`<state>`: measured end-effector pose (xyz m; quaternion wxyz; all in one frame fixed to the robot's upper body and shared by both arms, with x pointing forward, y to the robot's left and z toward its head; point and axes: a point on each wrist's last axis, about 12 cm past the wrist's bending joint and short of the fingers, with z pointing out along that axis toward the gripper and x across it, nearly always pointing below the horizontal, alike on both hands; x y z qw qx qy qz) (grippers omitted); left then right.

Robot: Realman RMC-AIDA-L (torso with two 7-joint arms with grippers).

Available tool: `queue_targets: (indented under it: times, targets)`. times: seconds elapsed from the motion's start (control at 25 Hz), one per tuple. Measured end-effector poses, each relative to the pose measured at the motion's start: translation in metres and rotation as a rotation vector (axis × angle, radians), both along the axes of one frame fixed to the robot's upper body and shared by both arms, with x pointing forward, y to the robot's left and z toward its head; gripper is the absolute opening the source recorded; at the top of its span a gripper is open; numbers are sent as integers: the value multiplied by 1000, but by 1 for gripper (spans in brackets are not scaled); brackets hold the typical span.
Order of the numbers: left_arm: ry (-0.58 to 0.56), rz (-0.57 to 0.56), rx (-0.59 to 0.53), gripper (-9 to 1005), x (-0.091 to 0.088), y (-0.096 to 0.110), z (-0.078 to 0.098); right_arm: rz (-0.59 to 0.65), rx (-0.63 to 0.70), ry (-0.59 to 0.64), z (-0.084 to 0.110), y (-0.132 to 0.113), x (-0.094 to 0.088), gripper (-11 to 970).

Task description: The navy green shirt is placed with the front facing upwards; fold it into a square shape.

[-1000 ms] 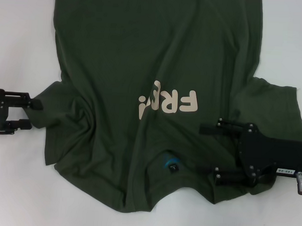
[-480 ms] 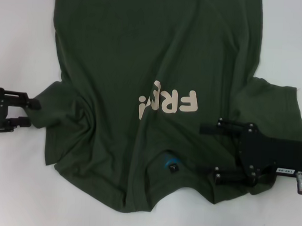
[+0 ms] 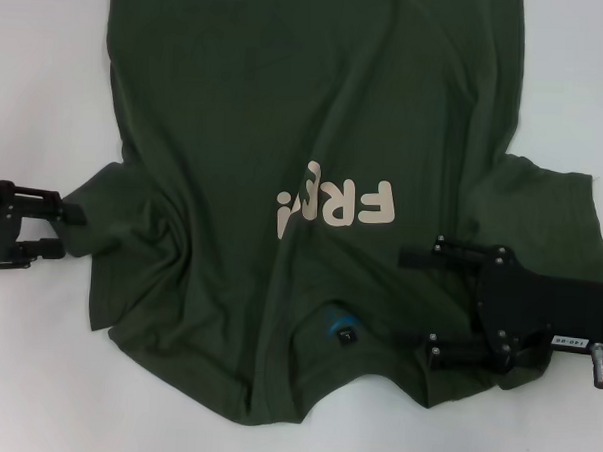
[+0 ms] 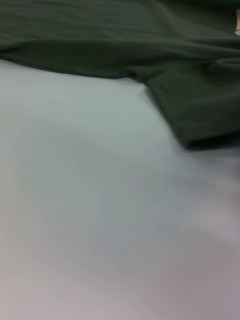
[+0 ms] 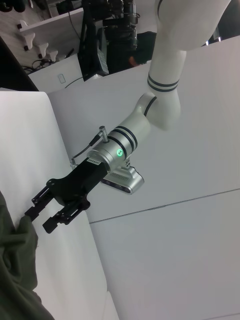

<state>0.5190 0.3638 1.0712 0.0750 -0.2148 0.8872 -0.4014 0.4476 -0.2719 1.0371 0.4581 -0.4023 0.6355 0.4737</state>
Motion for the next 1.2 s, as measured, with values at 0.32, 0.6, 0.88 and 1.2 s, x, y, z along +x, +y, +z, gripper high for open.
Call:
queue_targets:
  times: [0.32,0.6,0.88,1.2]
  targets:
    - [21,6,19,544,-2,5,0,0,0,0,0,0,0,882]
    - [16,6,21,545,1,1,-1,0,1,0,0,0,0,882]
    - [19,7,16,545,3,-2,-4,0,2,0,0,0,0,882]
    - [17,8,15,544,5,-5,-5,-2,1,0,0,-1,0,882]
